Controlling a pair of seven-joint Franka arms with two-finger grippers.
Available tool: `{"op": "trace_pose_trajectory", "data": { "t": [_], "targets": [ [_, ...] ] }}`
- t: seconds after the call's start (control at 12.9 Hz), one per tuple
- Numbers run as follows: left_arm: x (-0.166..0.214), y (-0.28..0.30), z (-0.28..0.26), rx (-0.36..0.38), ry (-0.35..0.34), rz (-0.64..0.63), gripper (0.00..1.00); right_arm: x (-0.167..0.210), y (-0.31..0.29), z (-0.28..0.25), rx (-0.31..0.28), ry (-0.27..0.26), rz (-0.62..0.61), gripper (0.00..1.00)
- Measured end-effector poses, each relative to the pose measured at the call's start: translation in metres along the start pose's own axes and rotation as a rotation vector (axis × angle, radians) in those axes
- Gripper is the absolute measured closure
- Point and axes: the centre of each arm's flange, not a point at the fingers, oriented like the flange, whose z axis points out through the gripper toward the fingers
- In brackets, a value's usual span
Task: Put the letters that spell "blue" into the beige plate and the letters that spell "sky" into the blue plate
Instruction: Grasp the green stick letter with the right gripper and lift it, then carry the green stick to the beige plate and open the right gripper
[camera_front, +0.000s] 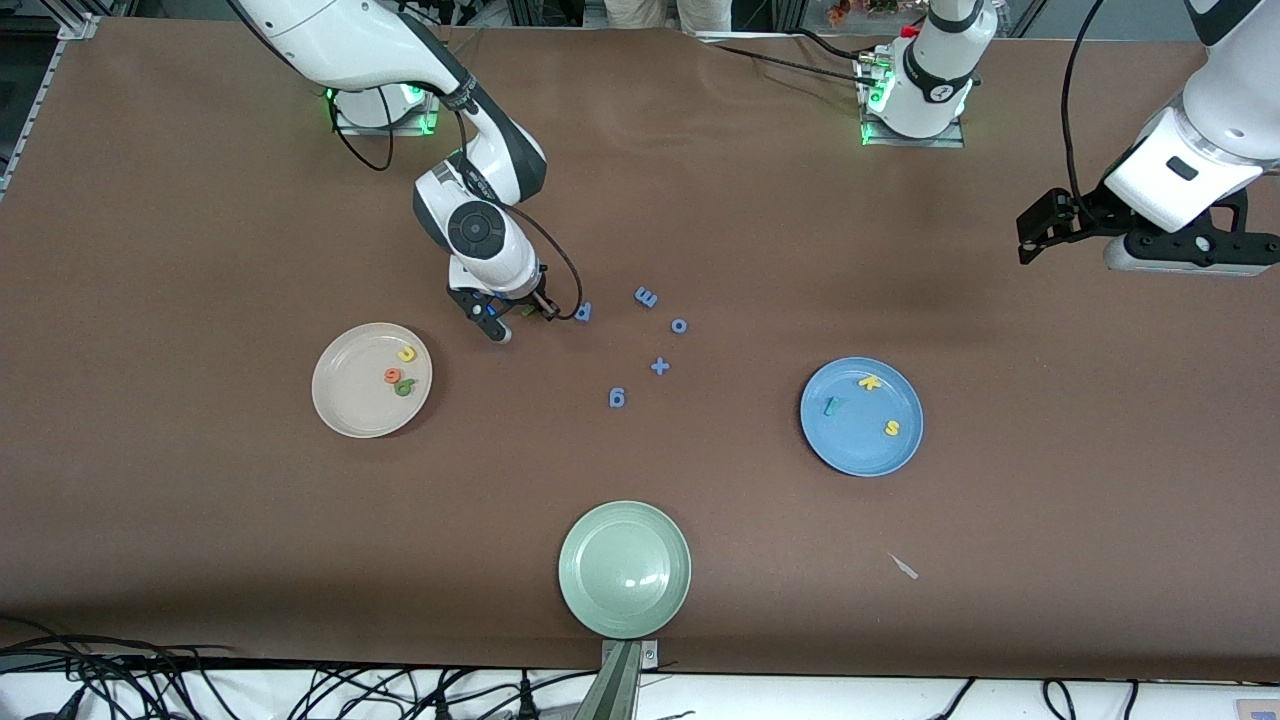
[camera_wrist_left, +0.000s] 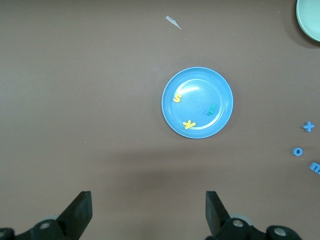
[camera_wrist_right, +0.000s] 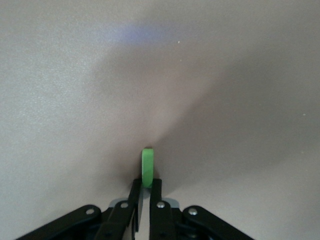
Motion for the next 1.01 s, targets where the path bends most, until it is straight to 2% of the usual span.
{"op": "trace_pose_trajectory", "data": {
  "t": [0.31,0.54,0.77,1.01],
  "targets": [
    [-0.001,0.003,-0.001,0.0,-0.004,0.006,0.0,0.01,0.005,-0.024,-0.024,0.019,-0.028,0.9],
    [-0.001,0.003,-0.003,0.0,-0.004,0.005,0.0,0.023,0.008,-0.046,-0.018,0.035,-0.059,0.9],
    [-0.001,0.003,-0.003,0.001,-0.007,0.005,0.0,0.064,0.024,-0.067,-0.053,0.039,-0.135,0.9],
    [0.0,0.002,-0.003,0.001,-0.009,0.004,0.0,0.127,0.048,-0.082,-0.055,0.048,-0.232,0.9]
  ]
}}
